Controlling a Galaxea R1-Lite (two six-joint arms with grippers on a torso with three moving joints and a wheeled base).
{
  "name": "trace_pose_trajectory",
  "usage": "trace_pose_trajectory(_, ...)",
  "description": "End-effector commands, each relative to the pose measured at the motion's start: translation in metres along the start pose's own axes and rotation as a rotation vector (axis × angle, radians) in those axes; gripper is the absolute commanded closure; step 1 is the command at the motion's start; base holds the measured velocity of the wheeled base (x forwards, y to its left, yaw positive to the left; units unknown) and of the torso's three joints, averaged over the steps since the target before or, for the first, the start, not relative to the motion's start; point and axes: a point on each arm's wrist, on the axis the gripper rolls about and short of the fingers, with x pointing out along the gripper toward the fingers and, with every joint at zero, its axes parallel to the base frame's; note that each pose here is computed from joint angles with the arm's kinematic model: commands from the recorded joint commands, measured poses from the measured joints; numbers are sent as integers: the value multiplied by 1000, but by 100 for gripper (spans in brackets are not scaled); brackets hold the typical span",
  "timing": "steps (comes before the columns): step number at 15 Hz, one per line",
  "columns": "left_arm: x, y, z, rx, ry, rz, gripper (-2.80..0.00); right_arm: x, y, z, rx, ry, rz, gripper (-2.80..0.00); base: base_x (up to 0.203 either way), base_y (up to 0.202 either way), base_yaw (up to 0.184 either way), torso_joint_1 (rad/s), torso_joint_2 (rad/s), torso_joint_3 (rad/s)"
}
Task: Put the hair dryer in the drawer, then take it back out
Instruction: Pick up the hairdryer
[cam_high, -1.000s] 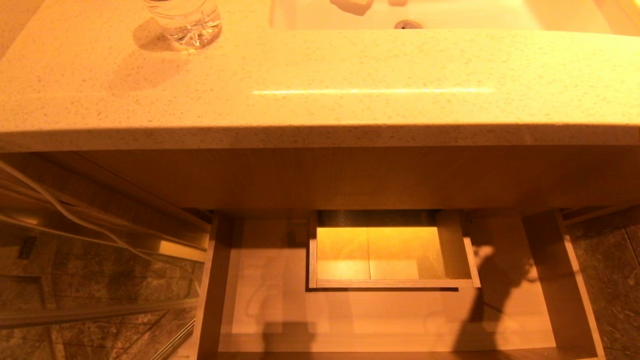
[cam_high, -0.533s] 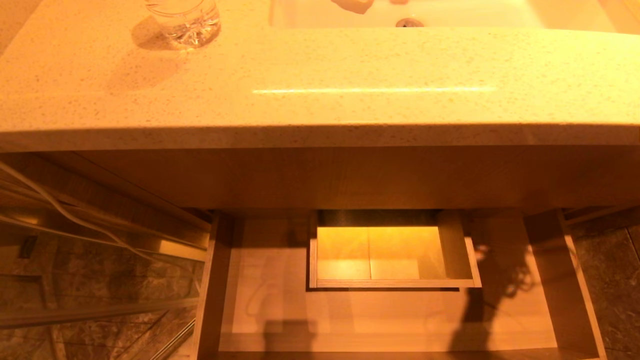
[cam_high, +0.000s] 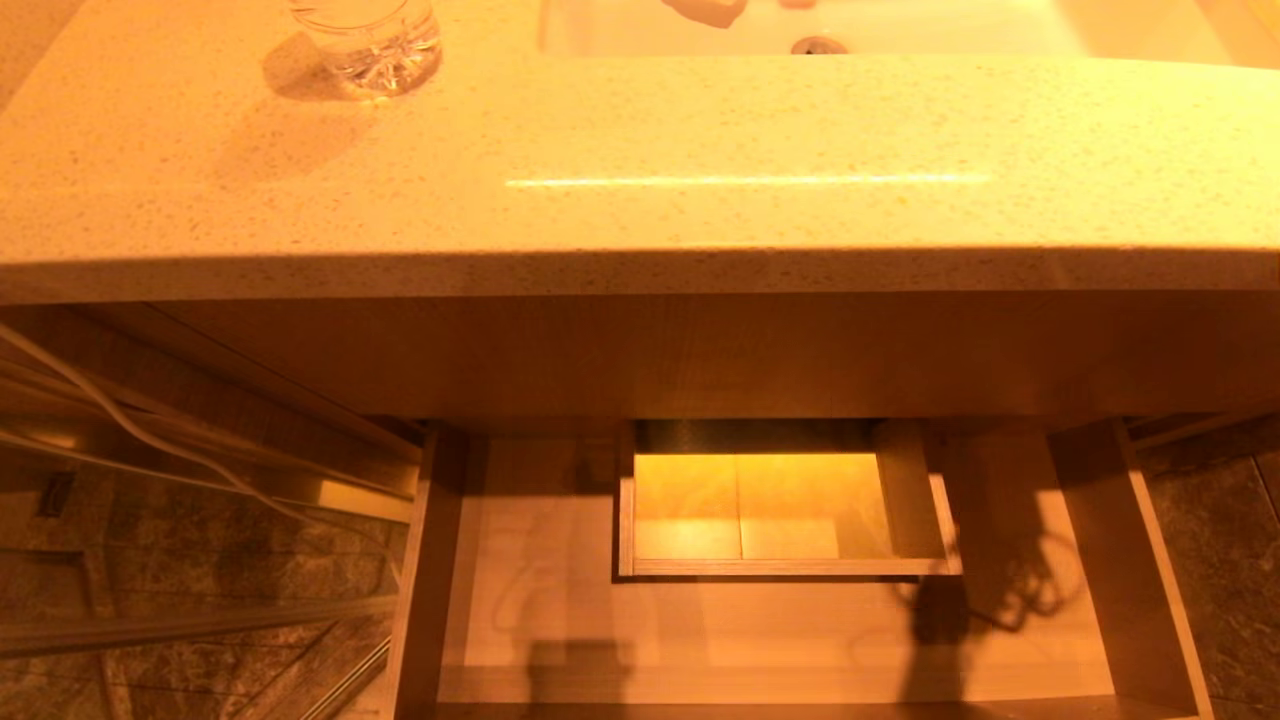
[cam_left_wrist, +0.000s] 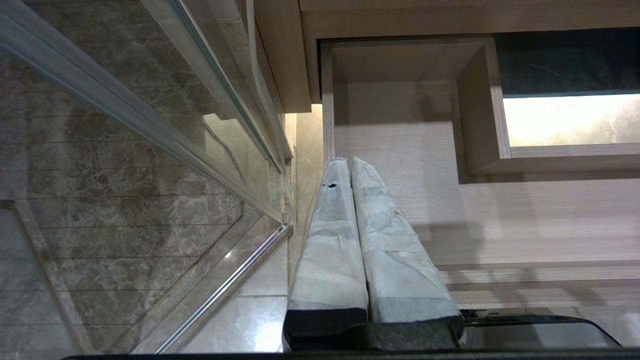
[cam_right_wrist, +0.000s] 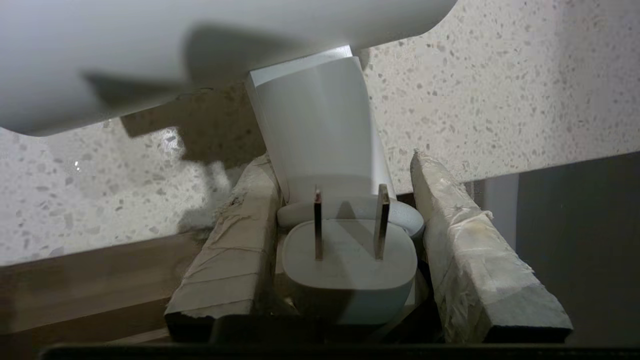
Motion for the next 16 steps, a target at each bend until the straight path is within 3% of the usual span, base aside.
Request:
trace_pose_trajectory(1, 0, 0, 0, 0, 1, 0, 0, -20, 6, -4, -3, -9, -2, 0, 0, 0, 0, 0, 0, 0)
trace_pose_trajectory(4, 0, 0, 0, 0, 1, 0, 0, -27, 10, -13, 20, 64, 14, 0, 0, 0, 0, 0, 0, 0)
trace_pose_trajectory(16, 0, 0, 0, -1, 1, 0, 0, -40, 16, -23, 15, 65, 14, 0, 0, 0, 0, 0, 0, 0)
